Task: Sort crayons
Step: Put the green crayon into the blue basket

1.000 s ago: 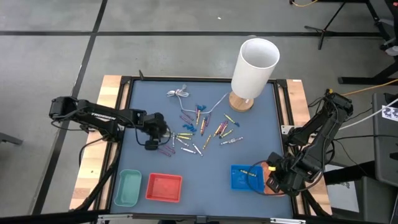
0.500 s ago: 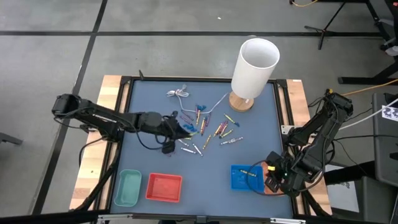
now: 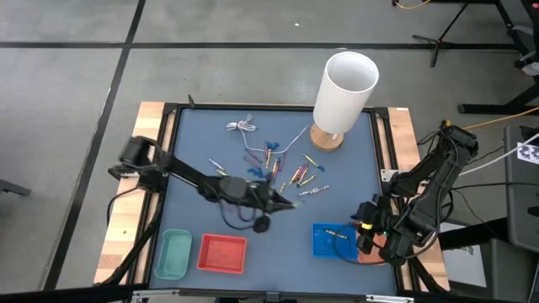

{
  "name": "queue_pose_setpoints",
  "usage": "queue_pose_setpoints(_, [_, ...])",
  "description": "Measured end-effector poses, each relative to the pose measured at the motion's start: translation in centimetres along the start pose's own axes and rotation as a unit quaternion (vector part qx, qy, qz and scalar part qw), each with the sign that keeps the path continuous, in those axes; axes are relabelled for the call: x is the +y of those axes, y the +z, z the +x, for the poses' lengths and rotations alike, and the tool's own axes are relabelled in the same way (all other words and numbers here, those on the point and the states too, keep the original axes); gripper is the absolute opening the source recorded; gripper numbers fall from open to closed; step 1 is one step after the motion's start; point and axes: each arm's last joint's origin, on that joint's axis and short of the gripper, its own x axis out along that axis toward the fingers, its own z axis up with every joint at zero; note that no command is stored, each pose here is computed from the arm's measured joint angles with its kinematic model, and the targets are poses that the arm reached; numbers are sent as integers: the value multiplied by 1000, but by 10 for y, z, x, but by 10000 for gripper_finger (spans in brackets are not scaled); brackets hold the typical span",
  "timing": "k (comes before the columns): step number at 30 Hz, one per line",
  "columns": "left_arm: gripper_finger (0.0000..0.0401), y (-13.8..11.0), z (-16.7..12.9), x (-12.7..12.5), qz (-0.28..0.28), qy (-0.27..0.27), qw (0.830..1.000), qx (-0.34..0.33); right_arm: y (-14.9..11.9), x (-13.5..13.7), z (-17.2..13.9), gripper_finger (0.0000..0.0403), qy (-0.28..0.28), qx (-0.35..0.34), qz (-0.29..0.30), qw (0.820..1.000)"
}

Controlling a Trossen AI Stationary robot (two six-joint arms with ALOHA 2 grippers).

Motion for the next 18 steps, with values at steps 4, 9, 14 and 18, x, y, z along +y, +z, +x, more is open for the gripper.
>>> queue_pose_setpoints(4, [13, -8, 43, -6, 1, -30, 999, 15, 3, -2, 0, 115, -16, -58, -53, 997])
queue_pose_setpoints(9, [18, -20, 86, -14, 1, -73, 997, 29, 8, -7, -2, 115, -50, -131, -89, 986])
queue_pose_setpoints(14, [19, -31, 112, -23, 1, -114, 990, 85, 9, -12, -2, 115, -77, -156, -112, 978])
queue_pose_setpoints(18, [19, -22, 121, -24, -1, -131, 986, 103, 9, -14, -3, 115, -83, -155, -117, 977])
